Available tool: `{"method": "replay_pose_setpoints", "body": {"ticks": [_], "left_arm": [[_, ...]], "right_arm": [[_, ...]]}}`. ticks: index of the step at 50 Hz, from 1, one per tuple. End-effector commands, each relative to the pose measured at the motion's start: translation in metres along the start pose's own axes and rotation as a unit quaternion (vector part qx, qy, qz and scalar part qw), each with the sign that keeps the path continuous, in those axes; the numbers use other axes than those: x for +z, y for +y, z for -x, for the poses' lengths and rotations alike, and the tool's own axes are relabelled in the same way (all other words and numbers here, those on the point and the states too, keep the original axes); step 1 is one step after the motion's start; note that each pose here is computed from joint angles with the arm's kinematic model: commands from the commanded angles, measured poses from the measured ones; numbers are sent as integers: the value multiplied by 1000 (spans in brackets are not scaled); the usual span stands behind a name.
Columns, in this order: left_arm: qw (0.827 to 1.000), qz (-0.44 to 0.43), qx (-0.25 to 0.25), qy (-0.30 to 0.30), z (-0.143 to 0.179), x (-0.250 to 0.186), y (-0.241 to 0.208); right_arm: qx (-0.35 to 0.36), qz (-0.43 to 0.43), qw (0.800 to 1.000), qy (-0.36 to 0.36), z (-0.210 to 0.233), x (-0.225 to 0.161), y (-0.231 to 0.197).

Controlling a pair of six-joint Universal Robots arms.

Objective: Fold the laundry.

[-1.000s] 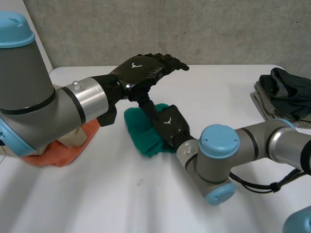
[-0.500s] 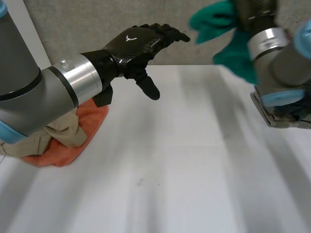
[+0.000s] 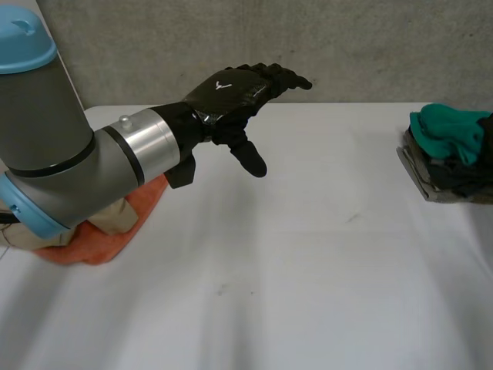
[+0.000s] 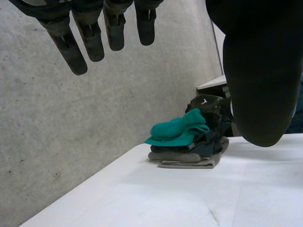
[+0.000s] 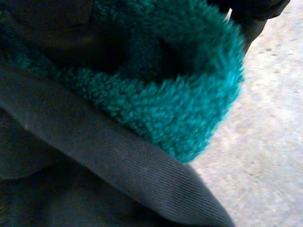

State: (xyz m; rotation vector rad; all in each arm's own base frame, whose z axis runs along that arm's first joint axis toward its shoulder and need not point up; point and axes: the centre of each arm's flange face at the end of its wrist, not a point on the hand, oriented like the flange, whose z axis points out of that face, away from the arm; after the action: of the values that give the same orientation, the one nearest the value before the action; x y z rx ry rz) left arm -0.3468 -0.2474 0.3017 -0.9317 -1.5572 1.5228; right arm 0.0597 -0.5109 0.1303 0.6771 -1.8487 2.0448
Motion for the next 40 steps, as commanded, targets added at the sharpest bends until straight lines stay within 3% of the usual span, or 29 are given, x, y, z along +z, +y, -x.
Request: {"method": "replay_pose_setpoints", "body": {"ticks": [1, 7, 14, 20, 26, 30, 33, 36, 37, 40], "left_arm": [[1000, -4, 3, 1, -1, 0, -3], [1000, -10, 6, 12, -12, 0, -8], [1000, -9, 5, 11, -18, -1, -9], [1000, -18, 10, 12, -21, -5, -17], [998, -63, 22, 4, -26, -8, -47], [991, -127, 19, -42, -17, -13, -84], [981, -176, 18, -86, -9, -24, -112], [959, -221, 27, -176, 16, -44, -138], [946, -228, 34, -229, 40, -55, -143], [924, -218, 53, -309, 78, -74, -142]], "right_arm": [[-24, -6, 1000, -6, -1, -8, -17], [-34, -4, 999, 39, -29, -23, -57], [-29, 57, 994, 93, -64, -53, -89], [-52, 142, 972, 180, -138, -78, -96], [-89, 69, 958, 265, -184, -68, -146], [-72, -41, 963, 255, -159, -62, -206], [-43, -141, 967, 206, -120, -69, -256], [-20, -217, 970, 111, -67, -87, -288], [-15, -231, 970, 81, -52, -92, -293], [-1, -260, 965, -31, 10, -115, -302]]}}
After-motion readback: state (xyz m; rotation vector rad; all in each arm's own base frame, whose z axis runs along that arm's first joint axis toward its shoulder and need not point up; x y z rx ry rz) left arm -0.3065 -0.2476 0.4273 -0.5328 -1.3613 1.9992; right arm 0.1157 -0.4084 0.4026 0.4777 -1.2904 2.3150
